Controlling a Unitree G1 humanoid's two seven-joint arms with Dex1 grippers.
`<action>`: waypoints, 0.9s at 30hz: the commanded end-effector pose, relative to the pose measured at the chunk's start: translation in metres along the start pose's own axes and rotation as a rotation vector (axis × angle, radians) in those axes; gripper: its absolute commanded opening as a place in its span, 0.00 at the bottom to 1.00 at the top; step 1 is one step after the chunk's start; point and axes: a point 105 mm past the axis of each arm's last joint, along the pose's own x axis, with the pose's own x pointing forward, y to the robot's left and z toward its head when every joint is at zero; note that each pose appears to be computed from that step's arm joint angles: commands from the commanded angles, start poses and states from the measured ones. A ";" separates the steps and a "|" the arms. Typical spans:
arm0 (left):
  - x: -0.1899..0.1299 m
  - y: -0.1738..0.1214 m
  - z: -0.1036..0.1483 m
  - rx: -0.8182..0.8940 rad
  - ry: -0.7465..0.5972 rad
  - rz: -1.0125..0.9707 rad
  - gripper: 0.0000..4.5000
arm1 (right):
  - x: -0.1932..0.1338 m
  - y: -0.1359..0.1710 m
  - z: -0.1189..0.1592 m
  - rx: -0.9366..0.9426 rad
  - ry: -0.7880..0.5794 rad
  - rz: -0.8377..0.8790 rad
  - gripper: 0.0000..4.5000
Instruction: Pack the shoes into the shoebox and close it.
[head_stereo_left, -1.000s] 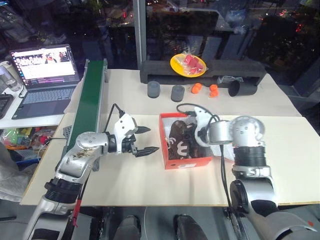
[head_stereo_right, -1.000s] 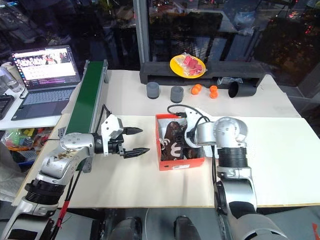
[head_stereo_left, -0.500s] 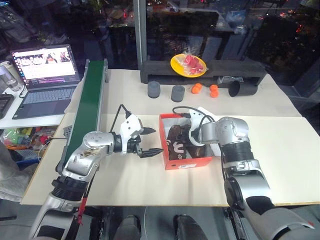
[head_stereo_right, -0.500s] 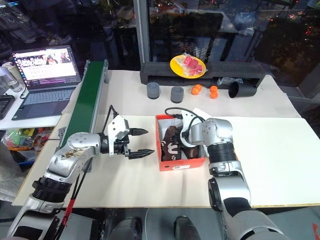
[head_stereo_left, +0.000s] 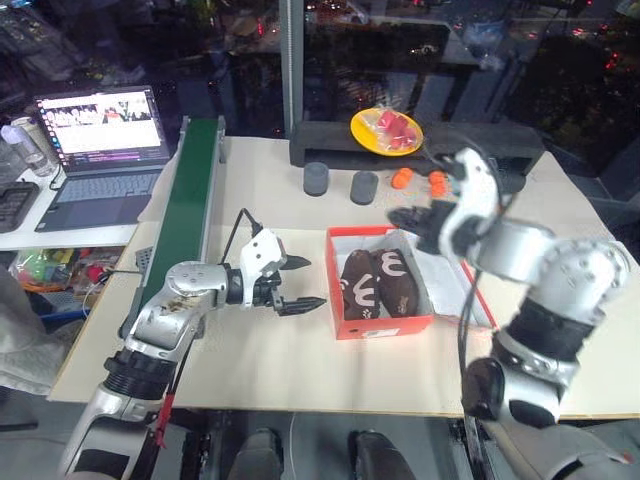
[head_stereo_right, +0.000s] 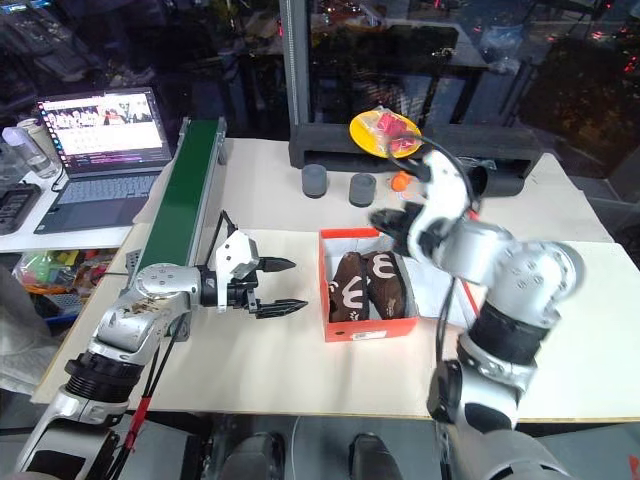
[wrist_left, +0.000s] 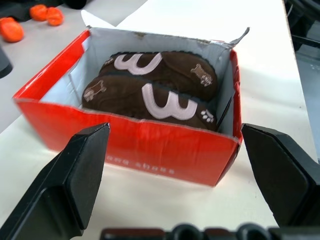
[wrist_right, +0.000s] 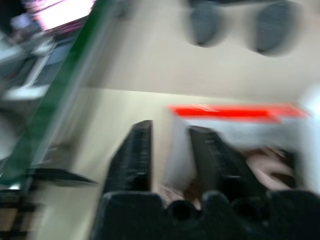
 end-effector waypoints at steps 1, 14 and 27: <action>0.002 0.000 0.012 0.046 -0.030 -0.014 1.00 | -0.029 -0.032 -0.005 0.036 -0.078 -0.134 0.01; 0.008 -0.001 0.008 0.033 -0.017 -0.046 1.00 | -0.059 -0.076 -0.073 0.328 -0.034 -0.461 0.01; 0.007 0.000 0.006 0.020 -0.010 -0.037 1.00 | -0.068 -0.084 -0.092 0.633 0.176 -0.640 0.01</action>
